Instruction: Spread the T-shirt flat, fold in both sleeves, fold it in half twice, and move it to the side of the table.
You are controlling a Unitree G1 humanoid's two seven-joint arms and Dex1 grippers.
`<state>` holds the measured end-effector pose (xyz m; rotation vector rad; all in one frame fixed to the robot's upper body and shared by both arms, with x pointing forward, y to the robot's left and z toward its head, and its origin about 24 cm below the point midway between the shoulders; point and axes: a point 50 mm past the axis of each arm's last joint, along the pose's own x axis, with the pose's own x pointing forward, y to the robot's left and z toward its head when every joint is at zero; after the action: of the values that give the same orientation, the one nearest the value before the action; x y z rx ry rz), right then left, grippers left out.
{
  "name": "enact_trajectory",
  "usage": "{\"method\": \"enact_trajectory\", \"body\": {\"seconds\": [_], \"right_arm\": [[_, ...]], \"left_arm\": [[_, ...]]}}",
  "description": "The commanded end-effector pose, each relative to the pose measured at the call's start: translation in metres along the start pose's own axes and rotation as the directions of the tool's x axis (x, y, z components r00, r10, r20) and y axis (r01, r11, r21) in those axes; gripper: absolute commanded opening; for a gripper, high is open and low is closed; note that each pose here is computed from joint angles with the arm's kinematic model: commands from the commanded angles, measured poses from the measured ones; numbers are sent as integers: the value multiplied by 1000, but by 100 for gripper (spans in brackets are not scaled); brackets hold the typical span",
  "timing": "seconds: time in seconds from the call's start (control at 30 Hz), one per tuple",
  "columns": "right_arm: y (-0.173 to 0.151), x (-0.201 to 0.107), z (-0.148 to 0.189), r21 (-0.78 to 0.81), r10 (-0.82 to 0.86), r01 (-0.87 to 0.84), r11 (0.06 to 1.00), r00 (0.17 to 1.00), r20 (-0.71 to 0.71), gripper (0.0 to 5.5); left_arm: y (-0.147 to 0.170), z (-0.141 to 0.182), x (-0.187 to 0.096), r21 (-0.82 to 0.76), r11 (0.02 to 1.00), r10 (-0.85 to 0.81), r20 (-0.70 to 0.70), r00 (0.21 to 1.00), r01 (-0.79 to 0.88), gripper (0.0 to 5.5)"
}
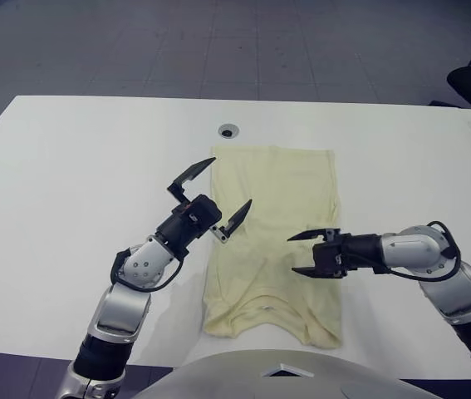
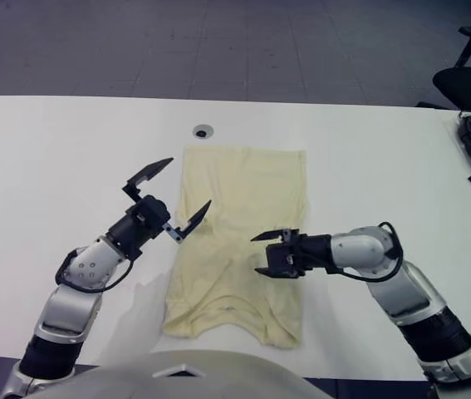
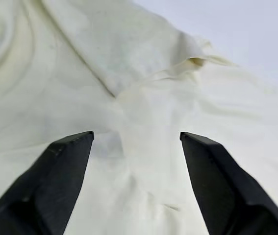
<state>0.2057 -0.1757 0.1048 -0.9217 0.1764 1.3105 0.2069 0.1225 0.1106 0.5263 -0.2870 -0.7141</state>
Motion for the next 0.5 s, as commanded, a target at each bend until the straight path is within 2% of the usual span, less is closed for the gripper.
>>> {"method": "enact_trajectory", "body": {"seconds": [0.03,0.17,0.23,0.3,0.37,0.5], "right_arm": [[3,-20,8,37,-143,144,989,989,-31,395],[31,-42,15,218,-211,224,950,974,-84,471],[58,-51,20,355,-136,199,914,972,-193,506],[80,-55,29,466,-55,165,869,969,-240,536],[92,-56,33,540,13,122,833,971,-239,536],[107,-55,34,590,136,26,807,964,-229,536]], "left_arm": [[-1,8,-20,8,994,-110,-42,993,110,540],[-10,18,-56,-6,955,-296,-104,950,297,540],[-18,23,-75,-42,904,-427,-136,894,425,540],[-28,26,-91,-78,841,-540,-164,826,535,540],[-35,28,-100,-80,803,-593,-195,781,590,540],[-50,30,-112,-90,725,-681,-240,692,683,540]]}}
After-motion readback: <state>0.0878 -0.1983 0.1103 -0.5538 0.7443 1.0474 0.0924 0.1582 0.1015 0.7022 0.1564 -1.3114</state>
